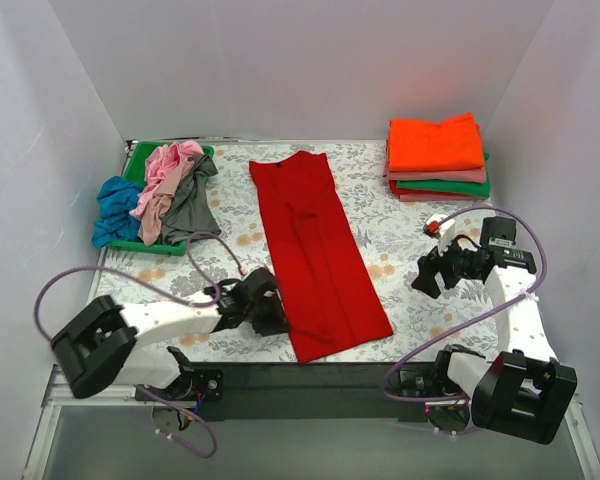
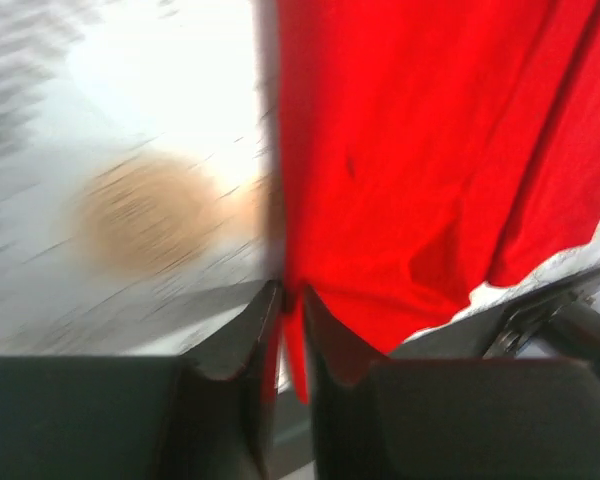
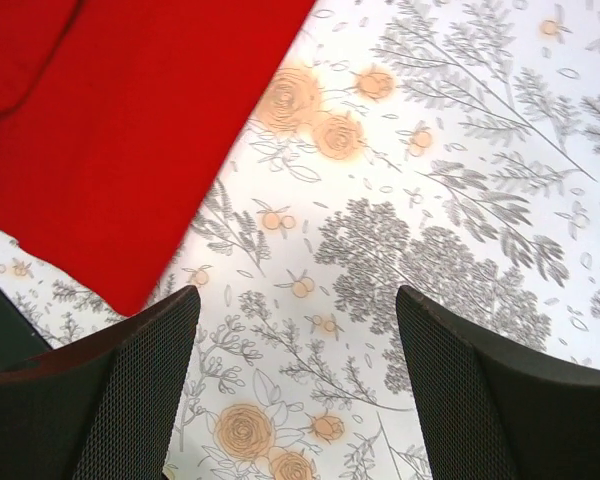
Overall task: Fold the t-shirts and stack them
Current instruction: Fold the tshirt
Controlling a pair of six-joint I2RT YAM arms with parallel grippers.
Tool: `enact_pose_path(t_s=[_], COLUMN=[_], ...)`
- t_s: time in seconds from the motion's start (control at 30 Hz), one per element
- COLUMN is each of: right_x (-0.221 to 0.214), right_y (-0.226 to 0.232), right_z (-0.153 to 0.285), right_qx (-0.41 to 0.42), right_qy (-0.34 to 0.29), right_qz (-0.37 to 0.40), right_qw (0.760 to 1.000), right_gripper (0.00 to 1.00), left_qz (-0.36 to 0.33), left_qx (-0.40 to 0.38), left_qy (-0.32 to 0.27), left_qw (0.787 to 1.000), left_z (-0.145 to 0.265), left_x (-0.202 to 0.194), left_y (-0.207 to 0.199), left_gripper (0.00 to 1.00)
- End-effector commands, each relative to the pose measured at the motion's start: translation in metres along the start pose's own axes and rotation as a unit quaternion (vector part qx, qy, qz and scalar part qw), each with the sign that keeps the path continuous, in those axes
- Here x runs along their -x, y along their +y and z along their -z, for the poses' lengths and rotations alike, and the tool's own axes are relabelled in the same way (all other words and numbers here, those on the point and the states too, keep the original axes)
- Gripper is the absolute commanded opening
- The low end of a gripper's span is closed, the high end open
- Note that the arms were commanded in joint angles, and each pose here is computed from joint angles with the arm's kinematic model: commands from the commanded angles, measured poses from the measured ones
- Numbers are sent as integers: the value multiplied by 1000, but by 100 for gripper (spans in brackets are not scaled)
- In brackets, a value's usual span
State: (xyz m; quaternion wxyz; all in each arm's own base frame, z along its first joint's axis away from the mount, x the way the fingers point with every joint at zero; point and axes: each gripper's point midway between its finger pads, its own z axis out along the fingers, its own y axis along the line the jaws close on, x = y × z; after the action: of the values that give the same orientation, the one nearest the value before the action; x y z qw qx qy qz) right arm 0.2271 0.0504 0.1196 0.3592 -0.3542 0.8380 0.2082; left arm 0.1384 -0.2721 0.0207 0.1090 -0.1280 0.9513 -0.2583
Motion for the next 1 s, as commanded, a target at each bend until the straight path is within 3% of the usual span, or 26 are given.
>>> enact_pose_path(t_s=[0.0, 0.03, 0.13, 0.23, 0.37, 0.53, 0.67, 0.7, 0.73, 0.9, 0.97], right_x=[4, 5, -3, -9, -25, -46, -55, -54, -53, -50, -54], right_y=[27, 40, 70, 112, 145, 146, 141, 142, 142, 142, 143], right_z=[-4, -8, -15, -21, -23, -32, -41, -43, -44, -44, -43], right_qx=[66, 91, 146, 223, 282, 293, 287, 288, 286, 280, 282], right_qy=[-4, -3, 11, 10, -8, 39, 56, 51, 48, 41, 43], right_qz=[34, 50, 112, 220, 349, 415, 426, 424, 423, 421, 418], right_qw=[997, 995, 983, 950, 894, 860, 856, 857, 859, 862, 863], right_gripper=[85, 85, 86, 89, 96, 91, 83, 81, 79, 77, 77], left_qz=[-51, -56, -115, -221, -356, -453, -510, -520, -532, -516, -523], left_qx=[-53, -58, -139, -226, -286, -250, -143, -95, -79, 28, 41], left_qy=[27, 26, -1, -24, 36, 66, 61, 15, 24, -39, -56], left_qw=[997, 996, 984, 948, 889, 853, 846, 849, 843, 855, 849], left_z=[35, 44, 86, 126, 142, 124, 91, 81, 74, 51, 46], left_x=[-13, -13, -6, -4, -29, -64, -83, -72, -92, -80, -74], left_y=[12, 13, -20, -56, -73, -74, -50, -42, -31, -16, -19], left_gripper=[25, 46, 67, 69, 69, 63, 62, 62, 62, 60, 60])
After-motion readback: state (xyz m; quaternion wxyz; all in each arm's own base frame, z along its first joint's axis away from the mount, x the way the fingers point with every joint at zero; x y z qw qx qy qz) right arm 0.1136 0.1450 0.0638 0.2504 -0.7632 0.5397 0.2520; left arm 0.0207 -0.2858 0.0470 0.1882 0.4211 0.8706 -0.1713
